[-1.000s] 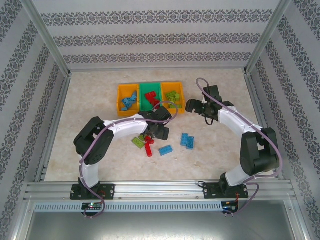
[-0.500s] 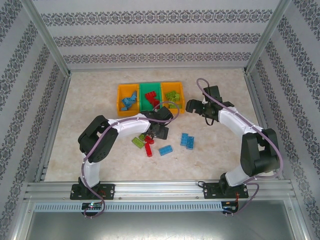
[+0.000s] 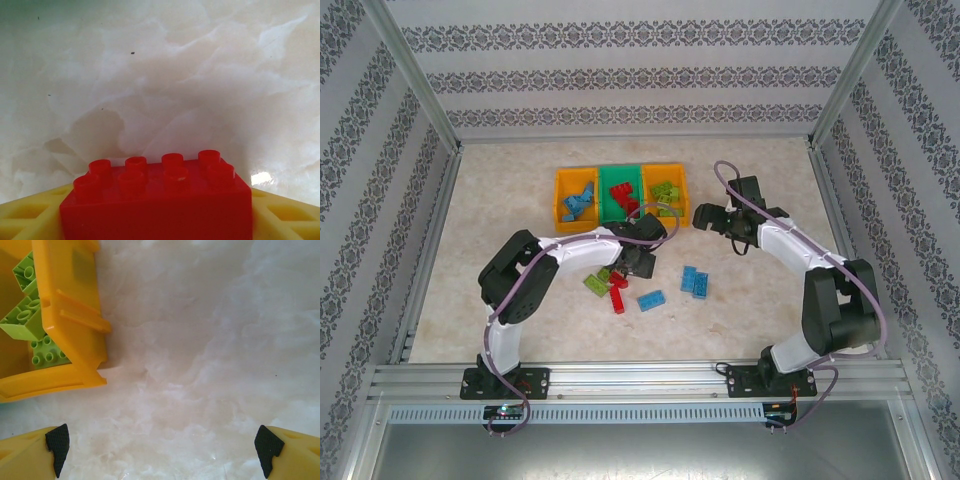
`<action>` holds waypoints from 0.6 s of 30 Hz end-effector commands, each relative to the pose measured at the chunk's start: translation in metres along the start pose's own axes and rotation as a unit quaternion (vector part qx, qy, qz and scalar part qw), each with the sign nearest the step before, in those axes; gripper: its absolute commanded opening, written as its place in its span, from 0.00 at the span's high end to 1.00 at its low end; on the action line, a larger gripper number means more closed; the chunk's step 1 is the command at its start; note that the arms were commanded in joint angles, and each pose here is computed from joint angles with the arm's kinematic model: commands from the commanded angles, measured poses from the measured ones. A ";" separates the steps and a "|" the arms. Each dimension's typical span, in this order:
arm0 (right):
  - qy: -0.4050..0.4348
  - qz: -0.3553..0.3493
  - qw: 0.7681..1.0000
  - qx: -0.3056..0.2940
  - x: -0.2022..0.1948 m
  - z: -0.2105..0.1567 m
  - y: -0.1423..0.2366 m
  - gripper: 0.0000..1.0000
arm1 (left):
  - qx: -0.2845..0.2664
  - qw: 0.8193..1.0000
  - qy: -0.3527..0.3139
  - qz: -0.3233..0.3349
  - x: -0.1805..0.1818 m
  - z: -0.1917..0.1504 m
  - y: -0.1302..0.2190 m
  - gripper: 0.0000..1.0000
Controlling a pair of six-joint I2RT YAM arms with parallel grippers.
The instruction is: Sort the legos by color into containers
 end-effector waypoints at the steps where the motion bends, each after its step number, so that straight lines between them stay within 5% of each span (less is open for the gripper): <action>1: 0.000 0.008 1.000 -0.009 0.000 0.004 0.008 0.02 | 0.001 1.000 -0.005 0.010 -0.004 0.004 -0.002 0.26; 18: -0.009 0.008 1.000 -0.007 -0.007 0.005 0.008 0.02 | 0.012 1.000 0.001 0.022 -0.005 0.008 -0.012 0.22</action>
Point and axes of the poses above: each hand's point on the last joint's axis, 136 mm out from that joint toward the fingers, its own y axis back along the fingers, its own x axis along the line the jaws close on, z = x × y, the point moved 1 cm from there along y, back along the fingers, and after that the axes turned 12 degrees about -y, right-handed, at the moved point
